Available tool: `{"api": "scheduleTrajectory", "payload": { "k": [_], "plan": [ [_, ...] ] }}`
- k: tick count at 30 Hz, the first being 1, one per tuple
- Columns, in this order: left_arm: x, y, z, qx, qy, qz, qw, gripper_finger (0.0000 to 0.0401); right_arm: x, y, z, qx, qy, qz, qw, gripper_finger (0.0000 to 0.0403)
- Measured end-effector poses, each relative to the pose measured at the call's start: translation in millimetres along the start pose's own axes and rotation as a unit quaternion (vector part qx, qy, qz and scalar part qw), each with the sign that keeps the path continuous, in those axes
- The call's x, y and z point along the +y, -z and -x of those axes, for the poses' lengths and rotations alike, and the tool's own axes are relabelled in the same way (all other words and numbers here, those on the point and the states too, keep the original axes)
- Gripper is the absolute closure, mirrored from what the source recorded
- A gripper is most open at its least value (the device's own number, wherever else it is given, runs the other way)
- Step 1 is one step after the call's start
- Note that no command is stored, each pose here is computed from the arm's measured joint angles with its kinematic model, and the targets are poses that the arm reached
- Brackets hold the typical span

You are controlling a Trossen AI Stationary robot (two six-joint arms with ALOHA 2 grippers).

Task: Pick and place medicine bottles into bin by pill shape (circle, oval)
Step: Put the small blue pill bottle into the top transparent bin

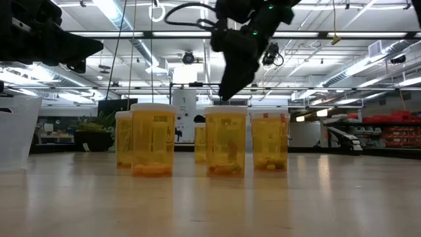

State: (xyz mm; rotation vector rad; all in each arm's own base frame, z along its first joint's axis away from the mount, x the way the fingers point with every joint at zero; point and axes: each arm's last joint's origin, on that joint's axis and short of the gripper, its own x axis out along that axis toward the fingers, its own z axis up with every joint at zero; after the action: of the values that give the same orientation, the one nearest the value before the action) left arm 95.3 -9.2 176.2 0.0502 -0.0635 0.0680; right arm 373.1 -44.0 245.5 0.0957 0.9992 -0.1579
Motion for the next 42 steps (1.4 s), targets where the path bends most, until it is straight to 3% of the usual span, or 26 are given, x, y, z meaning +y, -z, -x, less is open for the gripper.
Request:
{"api": "scheduleTrajectory", "payload": {
  "k": [6, 10, 31, 42],
  "plan": [
    [0.0, 0.0, 0.0, 0.0, 0.0, 0.0, 1.0, 0.0375, 14.0, -18.5, -34.6, 0.059, -0.005, 0.047, 0.997, 0.0141],
    [0.0, 0.0, 0.0, 0.0, 0.0, 0.0, 1.0, 0.0371, 23.0, -23.6, -40.0, 0.077, -0.011, 0.073, 0.994, 0.0141],
    [0.0, 0.0, 0.0, 0.0, 0.0, 0.0, 1.0, 0.0366, 21.4, 9.1, -57.1, 0.158, 0.005, 0.102, 0.982, 0.0142],
    [0.0, 0.0, 0.0, 0.0, 0.0, 0.0, 1.0, 0.0375, 20.5, 16.2, -65.2, 0.152, 0.014, 0.103, 0.983, 0.0201]
  ]
}}
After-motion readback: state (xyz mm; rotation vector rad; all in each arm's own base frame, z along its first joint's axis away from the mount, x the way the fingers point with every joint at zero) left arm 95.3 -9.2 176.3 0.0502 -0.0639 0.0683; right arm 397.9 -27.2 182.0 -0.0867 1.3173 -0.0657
